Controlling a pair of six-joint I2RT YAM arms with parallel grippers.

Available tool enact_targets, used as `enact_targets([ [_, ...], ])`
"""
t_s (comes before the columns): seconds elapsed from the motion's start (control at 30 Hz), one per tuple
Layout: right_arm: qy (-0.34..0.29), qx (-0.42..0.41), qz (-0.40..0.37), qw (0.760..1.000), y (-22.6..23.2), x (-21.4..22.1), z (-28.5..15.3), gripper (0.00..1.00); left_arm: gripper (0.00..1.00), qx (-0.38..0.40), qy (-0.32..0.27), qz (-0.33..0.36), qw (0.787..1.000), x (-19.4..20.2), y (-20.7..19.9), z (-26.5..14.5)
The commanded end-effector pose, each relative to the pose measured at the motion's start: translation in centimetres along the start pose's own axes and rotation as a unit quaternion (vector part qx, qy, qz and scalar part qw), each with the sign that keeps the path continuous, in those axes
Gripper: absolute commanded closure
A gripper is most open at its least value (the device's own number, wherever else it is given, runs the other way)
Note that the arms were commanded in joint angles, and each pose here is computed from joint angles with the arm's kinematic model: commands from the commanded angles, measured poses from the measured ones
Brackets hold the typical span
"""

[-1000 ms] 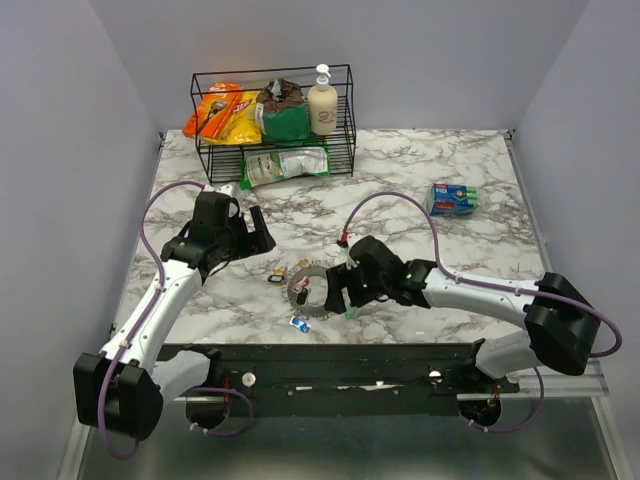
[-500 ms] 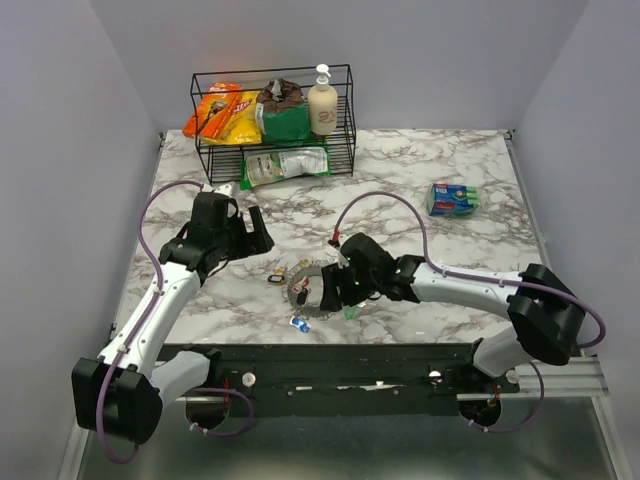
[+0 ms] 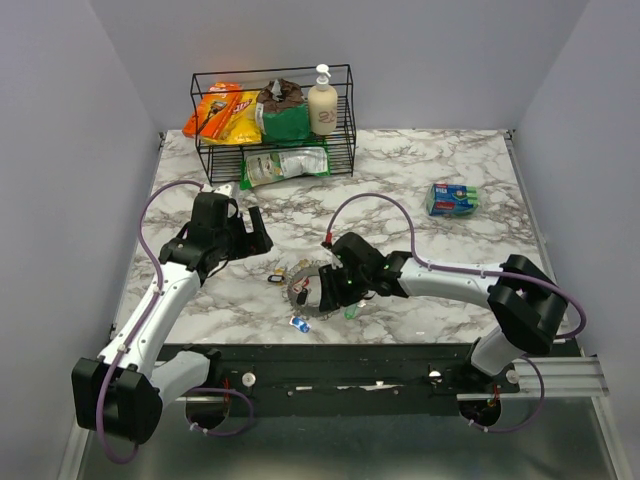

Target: Put the keys on the keyring

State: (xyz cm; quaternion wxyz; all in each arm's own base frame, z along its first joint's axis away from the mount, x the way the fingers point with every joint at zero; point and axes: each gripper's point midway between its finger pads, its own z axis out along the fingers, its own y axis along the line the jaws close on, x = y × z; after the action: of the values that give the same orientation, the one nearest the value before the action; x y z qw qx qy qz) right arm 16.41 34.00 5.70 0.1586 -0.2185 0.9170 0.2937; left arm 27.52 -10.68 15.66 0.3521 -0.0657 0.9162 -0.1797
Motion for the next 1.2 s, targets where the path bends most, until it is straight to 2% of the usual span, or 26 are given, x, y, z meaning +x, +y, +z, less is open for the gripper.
enact_targets([
  [0.0, 0.012, 0.004, 0.007, 1.0, 0.5, 0.1, -0.4, 0.5, 0.01, 0.001, -0.011, 0.002, 1.0, -0.9, -0.2, -0.1],
  [0.07, 0.012, 0.008, 0.009, 1.0, 0.4, 0.2, -0.4, 0.51, 0.01, 0.003, -0.012, 0.001, 1.0, -1.0, -0.3, -0.1],
  [0.13, 0.014, 0.012, 0.011, 1.0, 0.1, 0.4, -0.5, 0.59, 0.01, 0.002, -0.009, 0.001, 1.0, -0.9, -0.2, 0.2],
  [0.5, 0.017, 0.031, 0.028, 0.999, -0.7, 0.9, -0.3, 0.6, 0.01, 0.013, -0.011, -0.002, 1.0, -1.4, -0.9, 0.1],
  [0.57, 0.017, 0.036, 0.032, 0.999, -0.8, 1.0, -0.2, 0.66, 0.01, 0.014, -0.01, -0.005, 1.0, -1.3, -0.8, 0.2],
  [0.67, 0.019, 0.04, 0.039, 0.998, -1.1, 1.2, 0.0, 0.69, 0.01, 0.016, -0.009, -0.007, 1.0, -1.2, -0.9, 0.1],
  [1.17, 0.031, 0.058, 0.059, 0.996, -2.0, 2.2, 0.4, 0.69, 0.01, 0.015, -0.008, -0.007, 1.0, -0.8, -0.7, 0.2],
])
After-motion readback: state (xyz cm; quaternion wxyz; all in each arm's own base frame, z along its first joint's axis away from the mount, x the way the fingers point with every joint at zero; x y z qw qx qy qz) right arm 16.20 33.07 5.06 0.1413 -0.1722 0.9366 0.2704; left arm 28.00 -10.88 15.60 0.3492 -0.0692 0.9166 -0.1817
